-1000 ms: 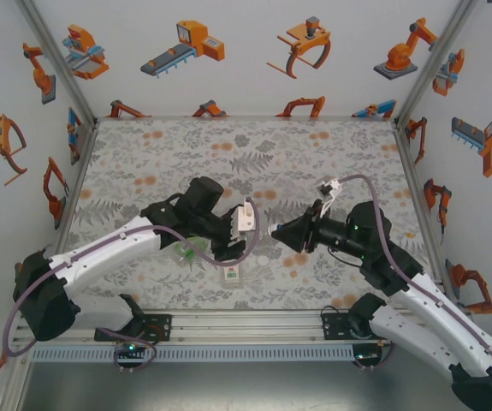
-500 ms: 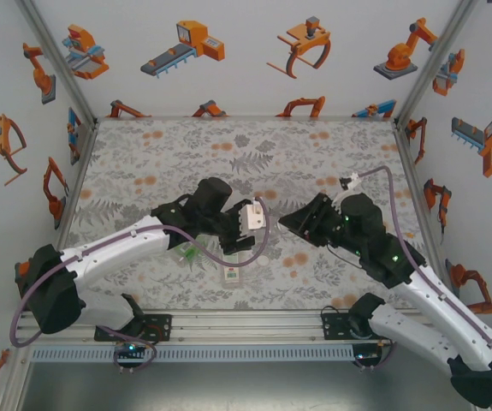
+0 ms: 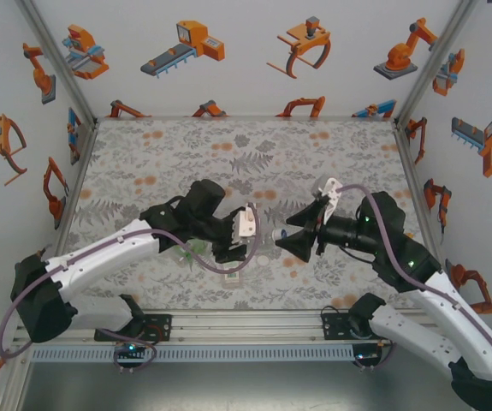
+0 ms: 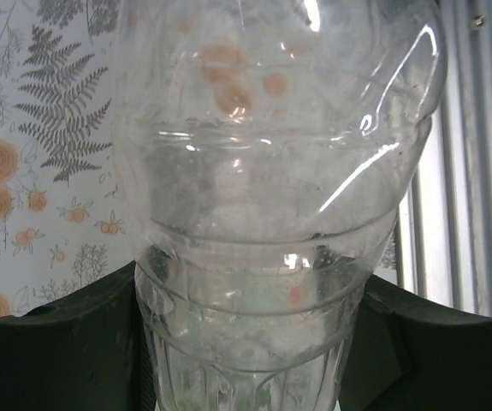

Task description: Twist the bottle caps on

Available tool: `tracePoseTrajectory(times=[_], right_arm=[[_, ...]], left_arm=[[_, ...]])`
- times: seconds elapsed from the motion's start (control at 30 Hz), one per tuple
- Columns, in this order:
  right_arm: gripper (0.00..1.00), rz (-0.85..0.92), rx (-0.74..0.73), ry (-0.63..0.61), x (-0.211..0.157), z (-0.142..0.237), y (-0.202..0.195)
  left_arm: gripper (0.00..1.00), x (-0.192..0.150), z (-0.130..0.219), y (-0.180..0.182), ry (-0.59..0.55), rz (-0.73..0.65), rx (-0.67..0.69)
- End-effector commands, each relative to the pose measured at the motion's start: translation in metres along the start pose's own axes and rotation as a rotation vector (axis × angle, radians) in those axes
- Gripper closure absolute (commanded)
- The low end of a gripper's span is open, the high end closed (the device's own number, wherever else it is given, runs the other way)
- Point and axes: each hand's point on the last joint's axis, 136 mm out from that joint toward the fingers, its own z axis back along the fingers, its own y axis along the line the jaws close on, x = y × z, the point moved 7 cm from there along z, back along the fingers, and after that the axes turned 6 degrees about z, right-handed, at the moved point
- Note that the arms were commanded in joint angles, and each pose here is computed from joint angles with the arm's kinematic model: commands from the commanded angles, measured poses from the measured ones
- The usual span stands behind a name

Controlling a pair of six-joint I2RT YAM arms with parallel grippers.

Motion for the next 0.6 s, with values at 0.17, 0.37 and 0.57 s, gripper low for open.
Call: tracePoseTrajectory(times=[0.17,0.37,0.57], right_arm=[[0.39,0.423,0.242,-0.087,-0.001,0.008,0.028],[0.5,0.396,0.26,-0.073,-0.002,0.002,0.026],[0.55,0.378,0.261,-0.056,-0.007,-0.002,0.024]], left_arm=[[1.0,0.004,0.011,-0.024,-0.053,0.021,-0.143],[1.0,0.004,0.011,-0.024,-0.058,0.022,-0.156],[1.0,0.005,0.009,-0.025,-0.06,0.015,-0.169]])
